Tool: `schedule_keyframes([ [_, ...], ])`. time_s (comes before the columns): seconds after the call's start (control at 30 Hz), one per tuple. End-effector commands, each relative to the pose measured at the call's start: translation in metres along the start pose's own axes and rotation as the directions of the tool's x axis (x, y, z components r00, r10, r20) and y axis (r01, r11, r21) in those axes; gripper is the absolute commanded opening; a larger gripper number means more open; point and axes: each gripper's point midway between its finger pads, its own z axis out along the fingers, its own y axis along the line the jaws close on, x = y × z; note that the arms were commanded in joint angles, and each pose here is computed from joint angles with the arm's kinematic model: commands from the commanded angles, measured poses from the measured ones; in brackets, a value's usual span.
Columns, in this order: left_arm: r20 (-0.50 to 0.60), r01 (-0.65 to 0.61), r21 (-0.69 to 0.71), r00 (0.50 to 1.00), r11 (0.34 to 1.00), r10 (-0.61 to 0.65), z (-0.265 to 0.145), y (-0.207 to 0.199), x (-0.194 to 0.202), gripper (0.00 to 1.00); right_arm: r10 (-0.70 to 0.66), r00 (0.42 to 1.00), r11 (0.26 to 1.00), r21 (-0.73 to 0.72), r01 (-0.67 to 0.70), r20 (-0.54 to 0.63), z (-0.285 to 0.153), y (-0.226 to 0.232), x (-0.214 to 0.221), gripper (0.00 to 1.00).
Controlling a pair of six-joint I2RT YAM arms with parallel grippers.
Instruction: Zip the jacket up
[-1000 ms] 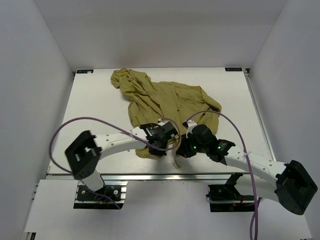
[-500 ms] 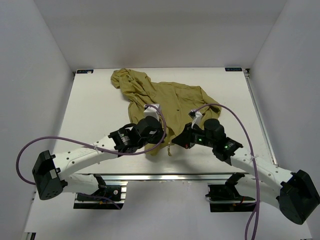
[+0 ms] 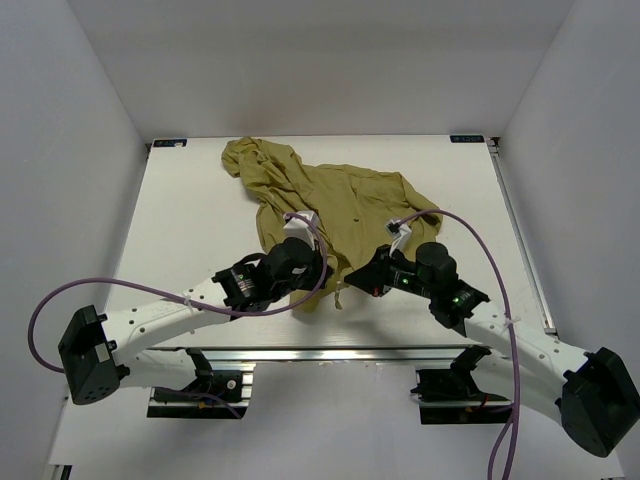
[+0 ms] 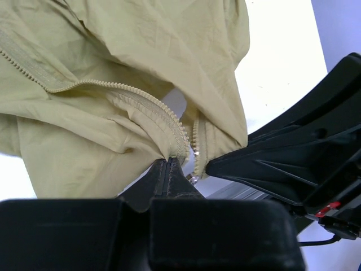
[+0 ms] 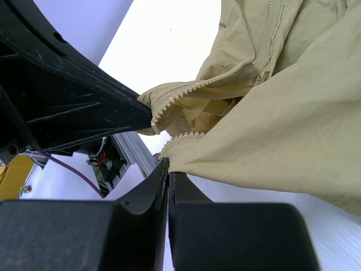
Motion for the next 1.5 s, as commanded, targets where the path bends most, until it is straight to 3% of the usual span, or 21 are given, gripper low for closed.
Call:
schedule_keyframes([
  [0.0, 0.028, 0.017, 0.044, 0.999, 0.999, -0.018, -0.002, -0.008, -0.007, 0.00, -0.018, 0.998, 0.999, -0.051, 0.021, 0.053, 0.001, 0.013, -0.017, 0.00],
  [0.37, 0.030, 0.020, 0.050, 0.999, 0.999, -0.022, -0.004, -0.009, -0.007, 0.00, 0.029, 0.990, 0.999, -0.035, -0.024, 0.135, 0.002, 0.012, -0.031, 0.00],
  [0.87, 0.035, 0.036, 0.058, 0.999, 0.998, -0.038, -0.006, -0.009, -0.007, 0.00, 0.009, 0.999, 1.000, 0.012, -0.010, 0.048, 0.000, 0.002, -0.013, 0.00],
  [1.47, 0.015, 0.032, 0.064, 0.999, 0.997, -0.033, -0.004, -0.010, -0.003, 0.00, 0.005, 0.996, 1.000, -0.017, -0.004, 0.092, 0.004, 0.008, -0.024, 0.00],
])
